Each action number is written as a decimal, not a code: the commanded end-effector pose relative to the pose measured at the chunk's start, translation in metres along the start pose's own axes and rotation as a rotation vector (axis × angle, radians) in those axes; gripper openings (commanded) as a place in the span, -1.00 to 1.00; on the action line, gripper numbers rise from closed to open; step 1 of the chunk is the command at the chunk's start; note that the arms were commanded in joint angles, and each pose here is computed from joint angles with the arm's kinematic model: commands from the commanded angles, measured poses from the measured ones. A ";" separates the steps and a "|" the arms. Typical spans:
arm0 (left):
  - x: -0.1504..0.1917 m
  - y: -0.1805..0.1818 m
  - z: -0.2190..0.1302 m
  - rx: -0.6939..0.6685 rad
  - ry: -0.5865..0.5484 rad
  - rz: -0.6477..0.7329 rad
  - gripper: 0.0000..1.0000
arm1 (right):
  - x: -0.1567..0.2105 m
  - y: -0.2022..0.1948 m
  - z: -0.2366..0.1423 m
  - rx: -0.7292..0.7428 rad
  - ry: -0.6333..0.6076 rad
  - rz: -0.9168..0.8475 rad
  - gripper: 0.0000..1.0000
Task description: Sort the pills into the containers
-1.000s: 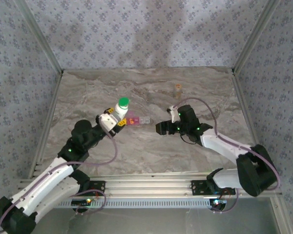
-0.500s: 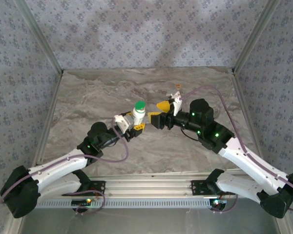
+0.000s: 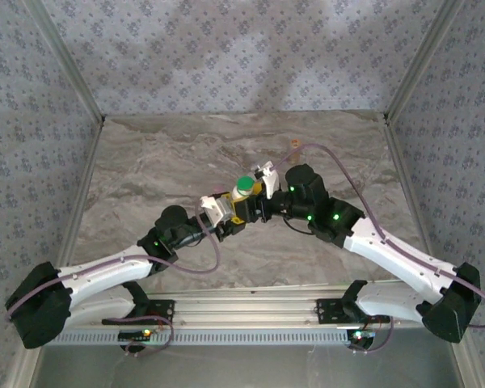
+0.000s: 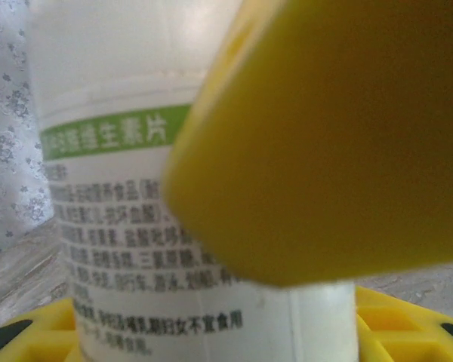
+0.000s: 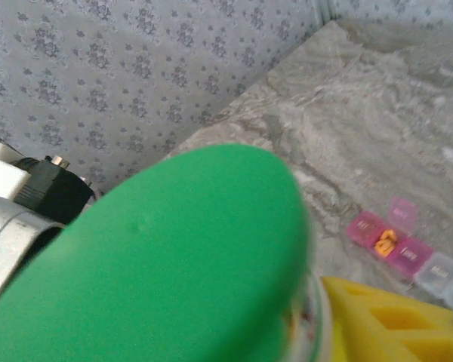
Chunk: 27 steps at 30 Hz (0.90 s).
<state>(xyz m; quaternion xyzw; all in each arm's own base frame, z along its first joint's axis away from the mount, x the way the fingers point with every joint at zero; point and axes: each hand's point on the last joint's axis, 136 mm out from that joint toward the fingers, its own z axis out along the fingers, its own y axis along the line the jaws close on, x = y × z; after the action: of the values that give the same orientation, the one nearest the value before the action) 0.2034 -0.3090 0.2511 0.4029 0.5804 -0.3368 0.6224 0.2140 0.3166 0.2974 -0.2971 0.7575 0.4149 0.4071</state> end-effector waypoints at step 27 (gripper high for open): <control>-0.026 0.034 -0.060 -0.298 -0.036 0.060 0.98 | -0.031 -0.089 -0.002 0.428 -0.070 -0.112 -0.60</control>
<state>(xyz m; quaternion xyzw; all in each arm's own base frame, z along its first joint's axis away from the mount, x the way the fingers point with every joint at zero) 0.1930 -0.2653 0.2839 0.3583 0.5670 -0.2801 0.6868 0.2669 0.2873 0.2825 -0.2295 0.7981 0.3164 0.4586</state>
